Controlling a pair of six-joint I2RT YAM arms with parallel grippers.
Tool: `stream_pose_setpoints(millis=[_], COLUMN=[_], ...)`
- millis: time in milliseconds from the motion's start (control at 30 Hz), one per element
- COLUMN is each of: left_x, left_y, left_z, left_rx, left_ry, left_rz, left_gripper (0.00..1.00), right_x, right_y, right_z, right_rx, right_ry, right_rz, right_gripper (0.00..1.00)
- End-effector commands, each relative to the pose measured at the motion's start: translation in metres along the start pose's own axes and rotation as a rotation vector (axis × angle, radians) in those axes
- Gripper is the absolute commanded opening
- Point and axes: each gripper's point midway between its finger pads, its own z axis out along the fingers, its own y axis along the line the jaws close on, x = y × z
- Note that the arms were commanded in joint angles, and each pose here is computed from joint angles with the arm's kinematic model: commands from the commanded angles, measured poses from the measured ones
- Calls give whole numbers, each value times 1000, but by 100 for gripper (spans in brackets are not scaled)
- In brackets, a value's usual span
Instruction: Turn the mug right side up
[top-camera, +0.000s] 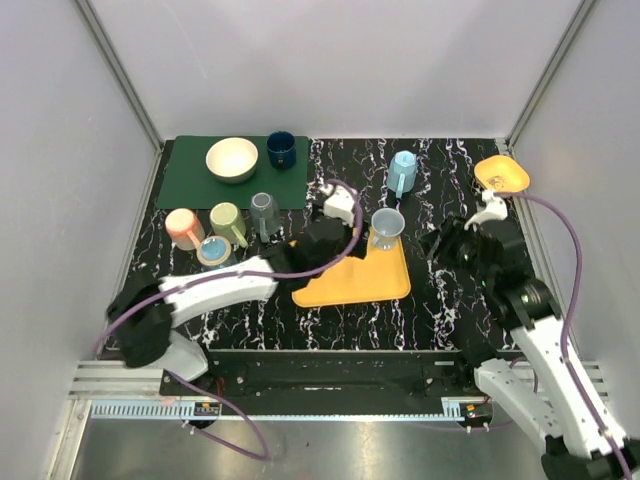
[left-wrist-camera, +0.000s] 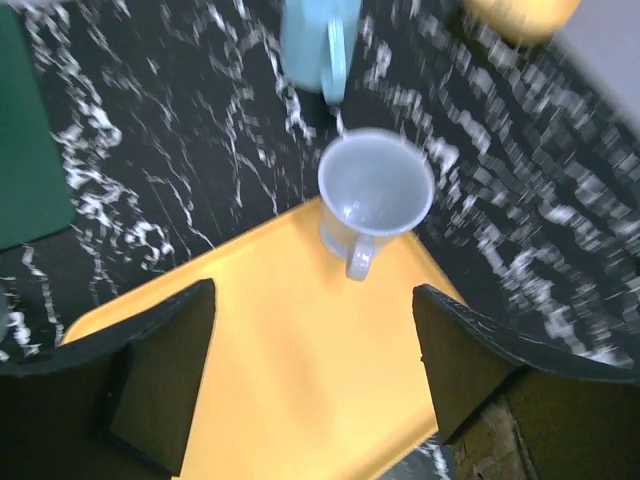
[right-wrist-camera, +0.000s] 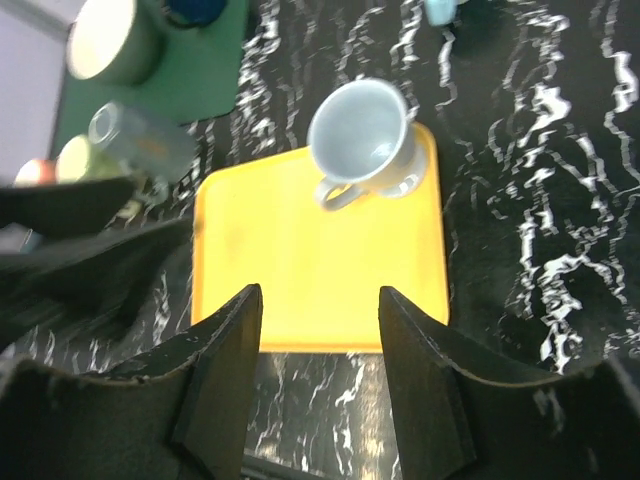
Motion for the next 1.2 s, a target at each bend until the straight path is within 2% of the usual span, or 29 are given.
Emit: stream_pose_setpoints(millis=[0, 33, 67, 100, 133, 167, 200, 233, 267, 300, 333, 367, 400, 433, 567, 633, 800, 1167], left_x=[-69, -55, -54, -64, -51, -49, -56, -46, -46, -50, -44, -43, -46, -39, -34, -27, -18, -10], left_y=[30, 37, 39, 41, 46, 47, 51, 55, 57, 61, 65, 67, 70, 73, 84, 86, 84, 81], left_z=[-76, -84, -92, -108, -114, -120, -133, -136, -141, -151, -154, -157, -164, -166, -176, -176, -176, -172], left_rx=[-64, -78, -73, -50, -49, -35, -21, -27, -21, -13, -19, -22, -17, -21, -41, -39, -23, -20], left_ry=[-165, -128, -127, -157, -133, -134, -163, -148, -153, -174, -162, -162, -177, -166, -190, -181, -153, -117], left_rz=[-146, -135, -145, -178, -170, -178, -211, -209, -219, -231, -224, -228, -241, -238, -295, -295, -276, -257], left_gripper=[83, 83, 83, 83, 83, 85, 89, 89, 90, 90, 91, 92, 94, 99, 99, 99, 99, 99], right_x=[-48, -67, -61, -66, -84, -72, -73, -89, -78, -78, -95, -86, -84, -102, -102, -111, -87, -53], right_y=[-24, -17, -25, -27, -18, -28, -32, -24, -33, -36, -28, -38, -44, -36, -57, -70, -98, -115], right_z=[40, 48, 74, 86, 97, 126, 137, 147, 170, 178, 186, 205, 210, 216, 257, 267, 300, 331], right_rx=[241, 243, 291, 311, 298, 343, 365, 361, 389, 407, 398, 430, 452, 448, 489, 490, 509, 493], right_ry=[-104, -136, -84, -76, -99, -29, -4, -22, 37, 65, 40, 81, 114, 83, 137, 138, 219, 242], right_rz=[20, 13, -5, -31, -48, -78, -120, -139, -160, -198, -210, -227, -251, -258, -293, -247, -233, -191], right_gripper=[57, 57, 56, 56, 57, 57, 57, 58, 58, 60, 61, 62, 64, 65, 70, 69, 66, 66])
